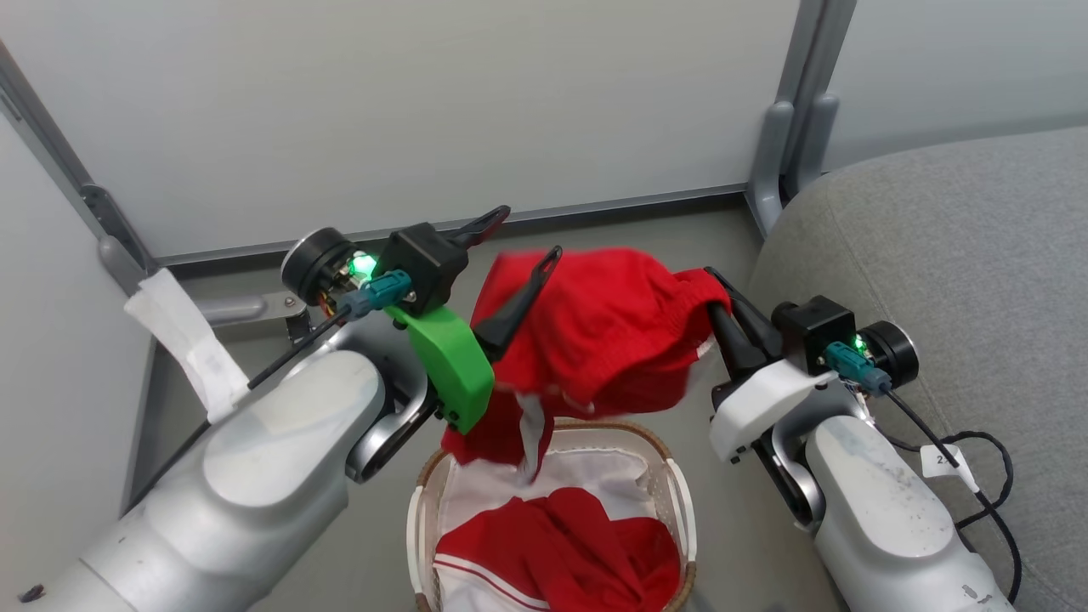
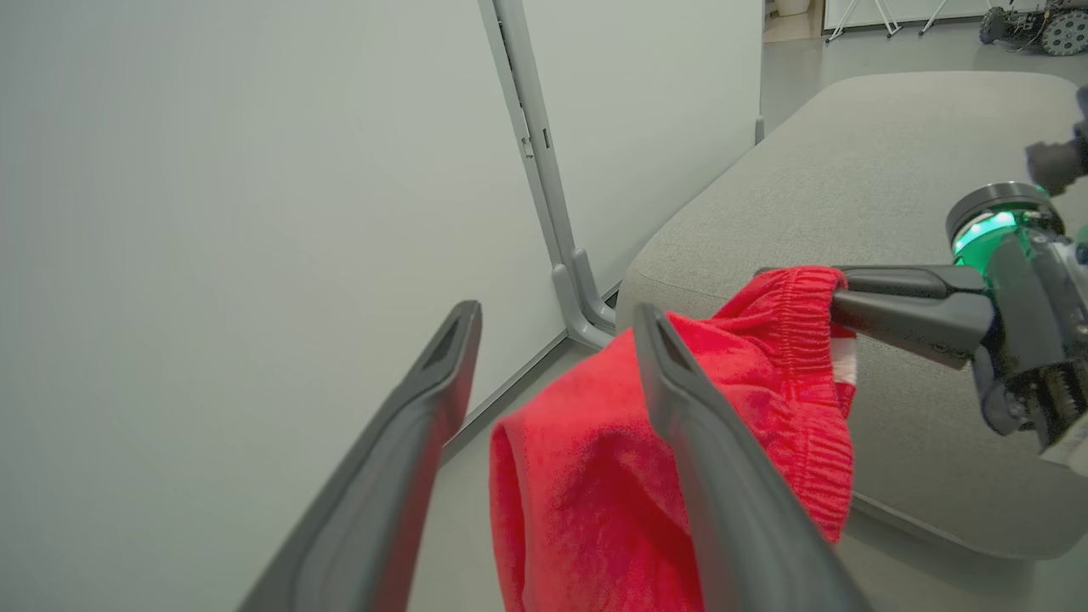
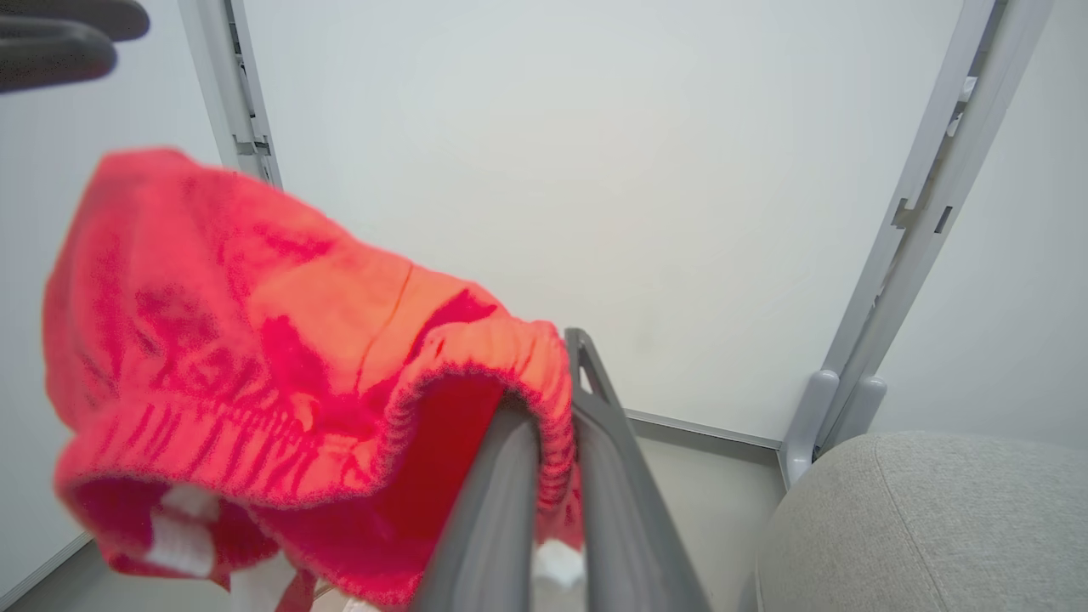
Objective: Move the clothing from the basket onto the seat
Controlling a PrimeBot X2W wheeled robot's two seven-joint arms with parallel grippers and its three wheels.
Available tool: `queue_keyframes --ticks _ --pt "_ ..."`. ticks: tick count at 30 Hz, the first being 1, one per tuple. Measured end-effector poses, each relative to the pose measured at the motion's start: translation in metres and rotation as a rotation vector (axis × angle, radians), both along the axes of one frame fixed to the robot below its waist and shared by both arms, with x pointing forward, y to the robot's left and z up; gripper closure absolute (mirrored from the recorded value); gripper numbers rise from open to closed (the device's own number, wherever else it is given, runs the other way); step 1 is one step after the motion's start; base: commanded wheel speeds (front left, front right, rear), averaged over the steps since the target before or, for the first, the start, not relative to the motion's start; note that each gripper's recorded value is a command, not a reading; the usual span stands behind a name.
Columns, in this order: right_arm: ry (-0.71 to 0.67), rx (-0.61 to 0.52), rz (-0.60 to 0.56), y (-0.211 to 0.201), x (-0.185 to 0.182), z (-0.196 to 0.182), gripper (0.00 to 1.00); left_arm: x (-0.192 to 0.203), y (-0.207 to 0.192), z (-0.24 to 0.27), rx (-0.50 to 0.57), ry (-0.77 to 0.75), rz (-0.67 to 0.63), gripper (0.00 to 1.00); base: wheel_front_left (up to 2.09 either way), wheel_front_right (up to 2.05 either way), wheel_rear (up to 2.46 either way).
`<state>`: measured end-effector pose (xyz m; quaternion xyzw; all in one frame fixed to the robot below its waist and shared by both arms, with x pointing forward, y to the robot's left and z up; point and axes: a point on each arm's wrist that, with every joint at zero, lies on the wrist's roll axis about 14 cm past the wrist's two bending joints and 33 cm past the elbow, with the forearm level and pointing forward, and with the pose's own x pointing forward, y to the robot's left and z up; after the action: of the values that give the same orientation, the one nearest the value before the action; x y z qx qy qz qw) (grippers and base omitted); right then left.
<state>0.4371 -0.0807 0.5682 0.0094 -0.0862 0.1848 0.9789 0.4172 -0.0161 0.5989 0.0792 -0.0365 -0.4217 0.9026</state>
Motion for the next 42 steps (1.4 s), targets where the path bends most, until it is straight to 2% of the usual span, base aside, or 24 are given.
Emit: queue_keyframes --ticks 8,18,28,36,42 --pt "-0.042 -0.014 -0.05 -0.016 0.004 0.011 1.0 -0.007 0.015 -0.038 -0.089 0.096 0.074 0.0 0.0 0.0 0.0" --pt "-0.065 -0.028 -0.182 -0.06 0.003 0.012 1.0 -0.034 -0.001 -0.083 -0.162 0.234 0.079 0.0 0.0 0.0 0.0" --pt "-0.128 -0.024 -0.29 -0.1 -0.002 0.032 1.0 -0.049 -0.027 -0.107 -0.176 0.311 0.03 0.0 0.0 0.0 0.0" --pt "-0.194 -0.061 -0.365 -0.128 -0.007 0.054 1.0 -0.057 -0.062 -0.108 -0.197 0.322 -0.066 0.0 0.0 0.0 0.0" --pt "-0.206 -0.071 -0.473 -0.167 -0.018 0.058 1.0 -0.059 -0.088 -0.112 -0.193 0.326 -0.15 0.0 0.0 0.0 0.0"
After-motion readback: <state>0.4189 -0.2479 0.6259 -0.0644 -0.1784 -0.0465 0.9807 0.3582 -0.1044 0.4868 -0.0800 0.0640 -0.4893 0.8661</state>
